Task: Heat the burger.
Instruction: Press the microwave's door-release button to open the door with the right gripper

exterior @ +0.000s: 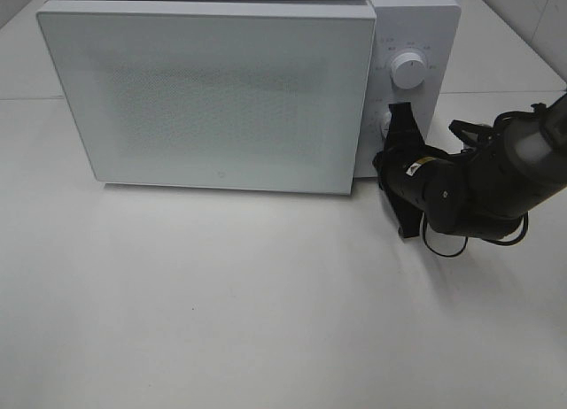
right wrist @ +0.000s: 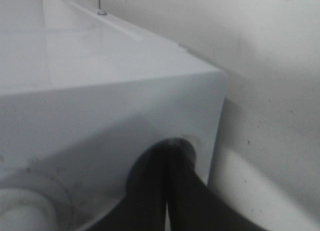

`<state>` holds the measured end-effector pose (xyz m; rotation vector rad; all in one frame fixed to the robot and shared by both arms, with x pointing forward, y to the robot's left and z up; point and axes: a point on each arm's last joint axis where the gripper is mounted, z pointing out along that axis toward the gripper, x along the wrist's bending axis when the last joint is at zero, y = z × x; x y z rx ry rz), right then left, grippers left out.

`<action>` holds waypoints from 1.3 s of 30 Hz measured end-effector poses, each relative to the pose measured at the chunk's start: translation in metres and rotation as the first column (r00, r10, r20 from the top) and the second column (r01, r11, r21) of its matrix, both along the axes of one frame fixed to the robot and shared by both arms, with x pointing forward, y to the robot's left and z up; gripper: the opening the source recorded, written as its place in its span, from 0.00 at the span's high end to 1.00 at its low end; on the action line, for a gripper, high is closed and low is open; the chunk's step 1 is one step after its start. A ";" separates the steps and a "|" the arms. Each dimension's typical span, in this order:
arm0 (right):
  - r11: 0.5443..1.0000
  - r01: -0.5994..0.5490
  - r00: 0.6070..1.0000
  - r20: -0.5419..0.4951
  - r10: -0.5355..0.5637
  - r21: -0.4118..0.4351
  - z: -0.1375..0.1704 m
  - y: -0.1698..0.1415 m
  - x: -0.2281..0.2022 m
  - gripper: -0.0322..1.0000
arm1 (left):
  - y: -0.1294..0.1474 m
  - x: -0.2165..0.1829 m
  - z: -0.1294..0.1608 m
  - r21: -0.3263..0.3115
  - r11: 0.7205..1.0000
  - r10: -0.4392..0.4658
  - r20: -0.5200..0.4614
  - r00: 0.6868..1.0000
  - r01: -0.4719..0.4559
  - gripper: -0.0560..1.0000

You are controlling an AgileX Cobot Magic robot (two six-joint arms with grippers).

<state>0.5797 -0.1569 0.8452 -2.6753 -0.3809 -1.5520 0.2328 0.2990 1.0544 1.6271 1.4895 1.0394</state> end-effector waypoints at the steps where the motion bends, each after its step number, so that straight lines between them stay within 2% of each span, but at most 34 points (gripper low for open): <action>1: 1.000 0.004 1.000 -0.009 -0.004 -0.002 0.000 -0.002 0.001 0.97 | 0.000 0.000 0.000 0.000 1.000 0.000 0.001 1.000 0.000 0.00; 21: 1.000 0.016 1.000 -0.024 -0.016 0.011 0.001 -0.003 -0.001 0.97 | 0.000 0.000 0.000 0.000 1.000 0.000 0.003 1.000 0.000 0.00; 39: 1.000 0.013 1.000 0.005 -0.013 0.021 0.003 -0.006 -0.015 0.97 | 0.000 0.000 0.000 0.000 1.000 0.000 0.003 1.000 0.000 0.00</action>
